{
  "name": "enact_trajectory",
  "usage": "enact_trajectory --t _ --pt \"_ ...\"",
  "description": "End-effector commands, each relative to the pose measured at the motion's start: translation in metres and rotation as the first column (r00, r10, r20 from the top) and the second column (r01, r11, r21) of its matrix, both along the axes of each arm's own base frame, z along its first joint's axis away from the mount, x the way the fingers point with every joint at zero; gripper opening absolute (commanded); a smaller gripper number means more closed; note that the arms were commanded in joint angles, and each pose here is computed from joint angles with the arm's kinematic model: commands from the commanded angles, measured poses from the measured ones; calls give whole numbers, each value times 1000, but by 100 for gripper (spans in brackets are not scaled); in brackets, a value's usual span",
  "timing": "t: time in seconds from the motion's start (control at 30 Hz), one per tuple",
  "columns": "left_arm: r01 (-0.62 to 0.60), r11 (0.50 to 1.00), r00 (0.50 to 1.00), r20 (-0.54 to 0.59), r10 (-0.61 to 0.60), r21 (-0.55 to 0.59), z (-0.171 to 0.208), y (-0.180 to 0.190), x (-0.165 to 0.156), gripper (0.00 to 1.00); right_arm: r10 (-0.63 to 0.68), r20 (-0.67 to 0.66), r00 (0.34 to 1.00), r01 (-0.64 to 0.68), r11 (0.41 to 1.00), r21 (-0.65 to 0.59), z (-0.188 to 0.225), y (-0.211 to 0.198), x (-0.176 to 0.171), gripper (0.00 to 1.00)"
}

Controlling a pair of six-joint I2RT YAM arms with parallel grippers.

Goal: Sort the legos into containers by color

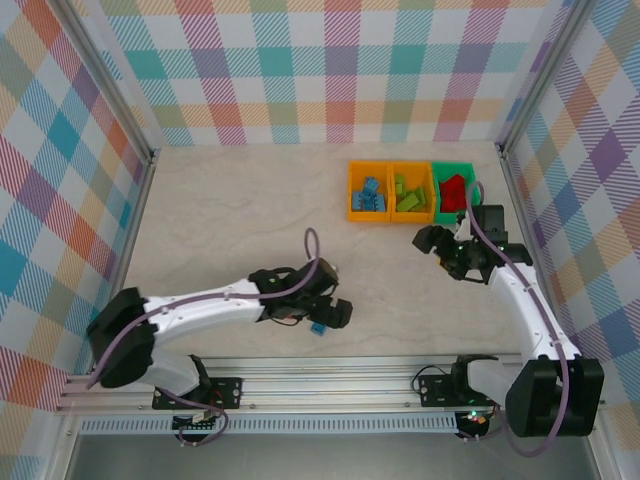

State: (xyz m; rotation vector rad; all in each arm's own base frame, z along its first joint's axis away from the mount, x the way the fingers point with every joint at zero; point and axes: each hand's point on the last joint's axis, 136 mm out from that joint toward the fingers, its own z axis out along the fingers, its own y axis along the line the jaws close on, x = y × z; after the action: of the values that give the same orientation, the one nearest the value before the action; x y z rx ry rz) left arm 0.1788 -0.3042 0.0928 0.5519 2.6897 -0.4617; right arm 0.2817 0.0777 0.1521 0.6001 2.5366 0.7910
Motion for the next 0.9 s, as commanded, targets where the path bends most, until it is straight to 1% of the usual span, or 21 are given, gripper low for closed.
enact_trajectory --t 0.0,0.03,0.13,0.23,0.37,0.43,0.57,0.73,0.87 --pt "10 987 999 -52 -2 160 -15 4 -14 100 30 2 1000 -30 999 23 4 5 -10 84" --pt "3 979 999 -49 7 202 -20 5 -12 98 31 5 1000 -31 999 19 5 5 -10 85" --pt "-12 962 997 -68 32 273 -33 6 -11 92 40 11 999 -40 999 19 7 5 -10 85" --pt "-47 949 997 -47 65 312 -43 12 -7 85 50 18 999 -50 999 19 9 6 -11 86" --pt "-51 932 997 -36 68 360 -56 20 -5 83 58 17 998 -58 998 19 9 7 -13 87" --pt "-38 932 997 -51 60 360 -64 18 -7 80 62 13 998 -62 998 20 8 7 -14 87" --pt "-24 935 995 -78 55 354 -75 13 -10 66 66 7 998 -66 997 33 10 9 -20 87" --pt "-37 936 995 -74 67 349 -79 11 -8 39 60 18 998 -60 998 29 18 8 -30 89" --pt "-55 948 996 -45 73 313 -71 4 -2 28 62 22 998 -63 996 58 28 12 -39 89"
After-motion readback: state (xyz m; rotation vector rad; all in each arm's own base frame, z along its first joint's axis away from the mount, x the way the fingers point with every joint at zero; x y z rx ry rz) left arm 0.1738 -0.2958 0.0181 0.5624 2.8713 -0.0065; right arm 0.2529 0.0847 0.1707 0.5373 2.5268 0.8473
